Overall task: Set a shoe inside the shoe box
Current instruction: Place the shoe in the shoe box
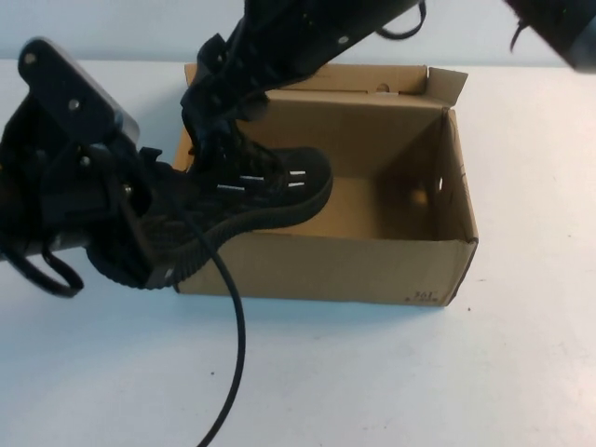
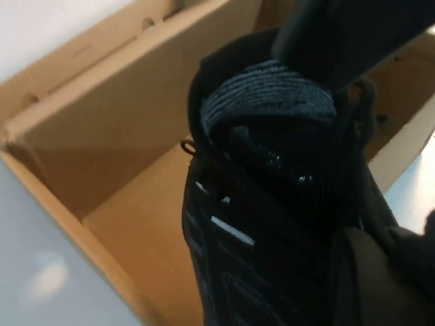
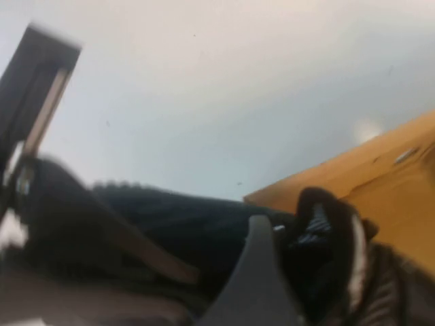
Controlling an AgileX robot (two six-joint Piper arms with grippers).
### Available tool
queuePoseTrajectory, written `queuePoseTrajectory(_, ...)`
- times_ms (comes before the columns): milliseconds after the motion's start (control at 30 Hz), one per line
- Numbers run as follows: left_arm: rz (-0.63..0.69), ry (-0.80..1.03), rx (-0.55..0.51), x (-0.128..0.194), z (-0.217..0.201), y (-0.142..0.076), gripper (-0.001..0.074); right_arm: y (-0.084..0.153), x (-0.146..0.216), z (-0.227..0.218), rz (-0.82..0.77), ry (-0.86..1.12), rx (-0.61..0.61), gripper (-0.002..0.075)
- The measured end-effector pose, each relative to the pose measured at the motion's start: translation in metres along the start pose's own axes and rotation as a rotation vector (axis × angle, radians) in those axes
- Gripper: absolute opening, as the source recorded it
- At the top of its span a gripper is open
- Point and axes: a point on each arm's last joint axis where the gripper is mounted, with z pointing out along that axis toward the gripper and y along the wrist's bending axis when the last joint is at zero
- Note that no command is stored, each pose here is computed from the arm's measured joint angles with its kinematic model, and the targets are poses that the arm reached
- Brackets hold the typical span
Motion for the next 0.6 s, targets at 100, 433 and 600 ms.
queuePoseTrajectory(100,0.073,-0.009,0.036,-0.006,-0.007,-0.004,0.0027,0.007,-0.002,-0.018,-0.174,-0.001,0.003,0.0514)
queuePoseTrajectory(433,0.27,-0.022,0.188,-0.036,-0.029,-0.008,0.0027,0.006,0.005,-0.086,-0.421,-0.007,0.115,0.0519)
queuePoseTrajectory(600,0.301,-0.006,0.19,-0.035,-0.032,-0.004,0.0026,0.005,0.021,-0.122,-0.424,0.002,0.178,0.0519)
